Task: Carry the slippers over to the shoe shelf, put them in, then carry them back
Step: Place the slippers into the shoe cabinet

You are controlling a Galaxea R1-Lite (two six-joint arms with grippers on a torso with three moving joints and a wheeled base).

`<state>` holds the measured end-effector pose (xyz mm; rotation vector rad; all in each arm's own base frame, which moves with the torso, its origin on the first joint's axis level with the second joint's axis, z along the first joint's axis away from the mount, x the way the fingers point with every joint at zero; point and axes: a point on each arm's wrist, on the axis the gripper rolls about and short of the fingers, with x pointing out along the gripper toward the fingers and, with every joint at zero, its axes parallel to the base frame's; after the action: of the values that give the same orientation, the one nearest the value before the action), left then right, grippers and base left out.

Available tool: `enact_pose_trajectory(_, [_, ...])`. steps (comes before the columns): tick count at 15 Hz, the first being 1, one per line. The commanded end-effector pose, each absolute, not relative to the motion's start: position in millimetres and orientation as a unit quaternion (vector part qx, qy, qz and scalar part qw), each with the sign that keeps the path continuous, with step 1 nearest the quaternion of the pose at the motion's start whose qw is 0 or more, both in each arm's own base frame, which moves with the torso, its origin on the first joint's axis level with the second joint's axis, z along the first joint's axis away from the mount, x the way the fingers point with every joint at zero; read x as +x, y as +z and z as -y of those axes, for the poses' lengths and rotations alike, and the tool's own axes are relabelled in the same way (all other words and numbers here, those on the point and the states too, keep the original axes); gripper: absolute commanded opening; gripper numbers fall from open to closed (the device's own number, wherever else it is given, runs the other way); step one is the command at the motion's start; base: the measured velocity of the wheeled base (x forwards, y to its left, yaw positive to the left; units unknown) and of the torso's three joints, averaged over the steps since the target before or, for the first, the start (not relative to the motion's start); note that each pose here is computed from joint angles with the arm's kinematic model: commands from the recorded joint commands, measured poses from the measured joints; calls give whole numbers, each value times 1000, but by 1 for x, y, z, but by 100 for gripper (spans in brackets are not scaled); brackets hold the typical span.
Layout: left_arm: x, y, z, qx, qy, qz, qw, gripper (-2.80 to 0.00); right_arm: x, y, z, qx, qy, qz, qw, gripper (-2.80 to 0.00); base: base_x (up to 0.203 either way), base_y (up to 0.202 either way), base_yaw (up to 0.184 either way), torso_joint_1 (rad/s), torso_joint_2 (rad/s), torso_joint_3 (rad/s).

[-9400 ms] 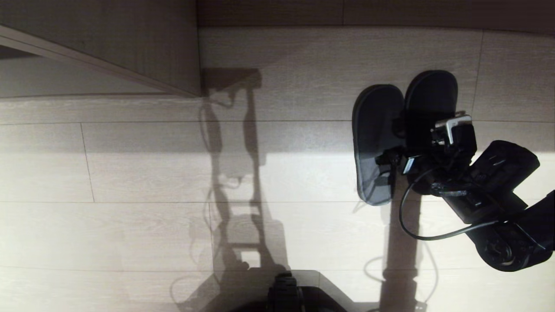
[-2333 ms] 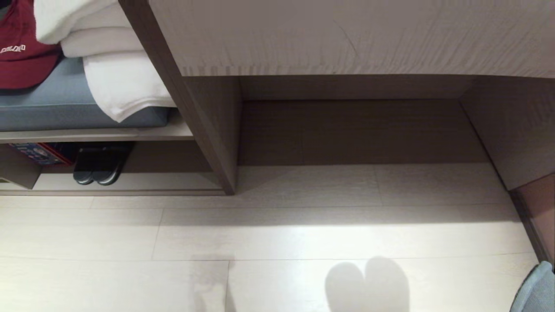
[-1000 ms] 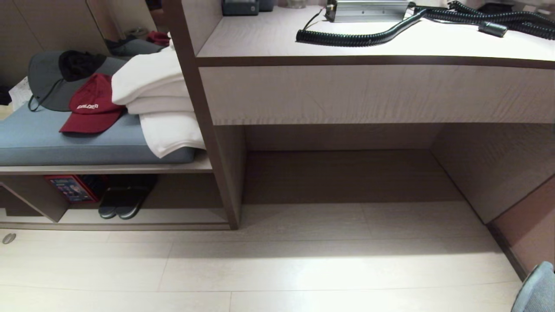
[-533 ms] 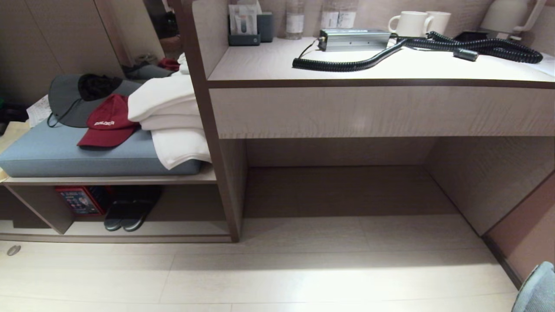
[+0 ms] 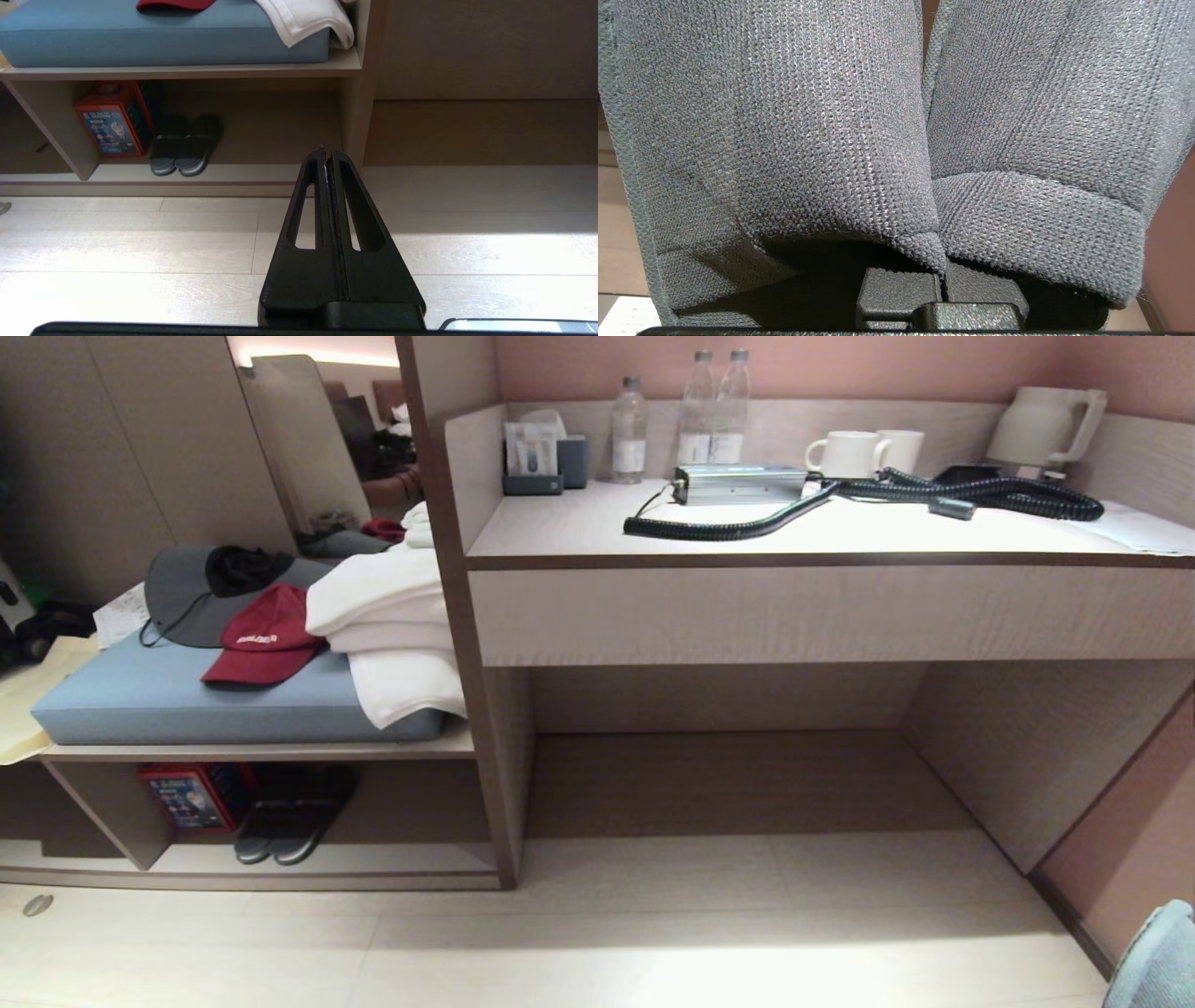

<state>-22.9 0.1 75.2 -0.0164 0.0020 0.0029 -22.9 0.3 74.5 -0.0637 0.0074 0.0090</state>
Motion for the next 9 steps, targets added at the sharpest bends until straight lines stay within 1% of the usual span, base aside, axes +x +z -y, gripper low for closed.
enact_pose_trajectory(1, [-23,75,0,-8,2,-2,1000,-280,-23,74,0,-32,5,-3,999,-280,0,0,0,2,5,197])
enact_pose_trajectory(3, [-23,75,0,-8,2,-1,1000,-280,-23,75,0,-32,5,-1,999,-280,0,0,0,1,2,115])
enact_pose_trajectory(5, [-23,75,0,-6,2,-2,1000,-280,-23,74,0,-32,5,-3,999,-280,0,0,0,4,5,47])
enact_pose_trajectory(9, [-23,75,0,-8,2,-2,1000,-280,-23,75,0,-32,5,-2,999,-280,0,0,0,0,0,0])
